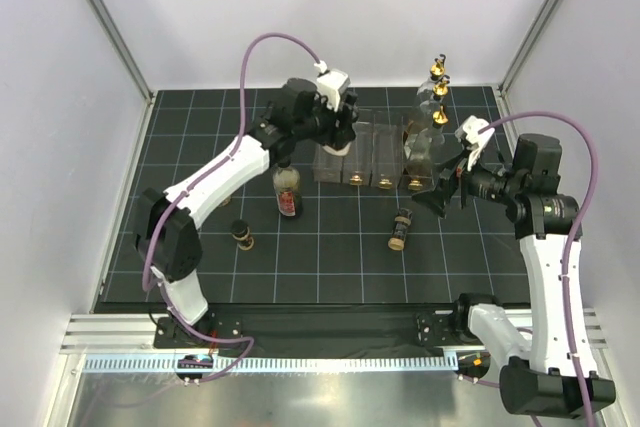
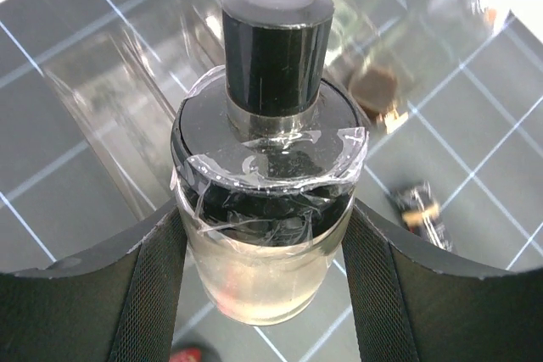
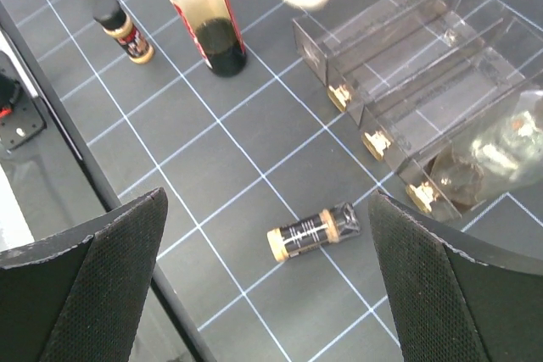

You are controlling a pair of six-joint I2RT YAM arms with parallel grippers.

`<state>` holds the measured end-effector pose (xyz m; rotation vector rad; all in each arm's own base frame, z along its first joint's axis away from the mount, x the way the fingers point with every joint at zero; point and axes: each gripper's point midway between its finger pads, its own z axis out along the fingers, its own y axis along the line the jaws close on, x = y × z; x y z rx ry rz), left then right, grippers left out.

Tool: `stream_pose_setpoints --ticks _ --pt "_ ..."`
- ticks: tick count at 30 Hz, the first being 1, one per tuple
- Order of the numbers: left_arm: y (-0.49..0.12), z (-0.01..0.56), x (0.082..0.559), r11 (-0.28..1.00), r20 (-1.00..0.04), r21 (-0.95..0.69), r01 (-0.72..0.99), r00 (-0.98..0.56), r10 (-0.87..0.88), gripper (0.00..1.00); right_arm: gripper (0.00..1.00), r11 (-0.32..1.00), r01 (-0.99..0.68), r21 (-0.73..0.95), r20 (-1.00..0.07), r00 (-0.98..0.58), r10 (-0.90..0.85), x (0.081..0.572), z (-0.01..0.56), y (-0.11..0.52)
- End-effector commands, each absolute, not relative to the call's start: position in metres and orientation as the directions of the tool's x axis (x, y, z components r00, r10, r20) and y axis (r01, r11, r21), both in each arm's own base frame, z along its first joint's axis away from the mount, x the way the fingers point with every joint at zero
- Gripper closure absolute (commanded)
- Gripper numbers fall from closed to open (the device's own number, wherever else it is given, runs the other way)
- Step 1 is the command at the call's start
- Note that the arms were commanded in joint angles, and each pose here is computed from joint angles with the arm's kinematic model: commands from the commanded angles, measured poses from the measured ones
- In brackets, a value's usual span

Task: Organize the condiment bottles
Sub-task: Place the bottle in the storage box.

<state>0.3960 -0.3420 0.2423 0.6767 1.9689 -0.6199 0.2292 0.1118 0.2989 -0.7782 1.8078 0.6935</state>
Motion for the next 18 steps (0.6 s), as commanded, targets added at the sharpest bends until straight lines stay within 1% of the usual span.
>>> stream_pose_setpoints --ticks 1,2,4,5,10,12,13,14,15,17,18 --pt "-0.347 0.311 0.426 0.664 -0.954 -0.176 0.727 -0.291 0.065 1.00 0.00 0.627 -0.778 0.039 -0.946 -0.231 -0.228 0.226 0.297 0.107" --pt "-0.348 0.322 0.428 0.635 -0.958 -0.186 0.750 -0.281 0.050 1.00 0.00 0.637 -0.770 0.028 -0.944 -0.229 -0.236 0.226 0.294 0.104" --pt "-0.344 0.326 0.439 0.625 -0.958 -0.206 0.753 -0.286 0.030 1.00 0.00 0.666 -0.746 0.006 -0.943 -0.226 -0.245 0.231 0.290 0.097" --pt "-0.339 0.327 0.452 0.625 -0.959 -0.209 0.752 -0.283 0.019 1.00 0.00 0.698 -0.716 0.006 -0.937 -0.248 -0.245 0.236 0.283 0.089" --pt "-0.326 0.326 0.485 0.608 -0.966 -0.203 0.768 -0.260 0.005 1.00 0.00 0.755 -0.655 0.010 -0.934 -0.275 -0.227 0.254 0.272 0.067" --pt "-0.327 0.324 0.495 0.576 -0.968 -0.210 0.790 -0.252 -0.007 1.00 0.00 0.778 -0.628 0.033 -0.933 -0.298 -0.201 0.260 0.266 0.058" --pt "-0.321 0.324 0.501 0.568 -0.969 -0.211 0.796 -0.247 -0.013 1.00 0.00 0.785 -0.619 0.024 -0.938 -0.286 -0.197 0.265 0.267 0.054" --pt "-0.322 0.332 0.506 0.553 -0.975 -0.200 0.809 -0.221 -0.030 1.00 0.00 0.793 -0.608 0.050 -0.938 -0.301 -0.172 0.267 0.264 0.051" --pt "-0.323 0.322 0.513 0.546 -0.972 -0.211 0.811 -0.233 -0.029 1.00 0.00 0.801 -0.596 0.059 -0.941 -0.302 -0.154 0.270 0.264 0.047" --pt "-0.319 0.325 0.522 0.534 -0.975 -0.205 0.820 -0.217 -0.042 1.00 0.00 0.810 -0.580 0.088 -0.944 -0.309 -0.118 0.276 0.261 0.042" --pt "-0.320 0.315 0.528 0.528 -0.972 -0.217 0.821 -0.231 -0.042 1.00 0.00 0.815 -0.571 0.099 -0.944 -0.313 -0.105 0.279 0.260 0.039"
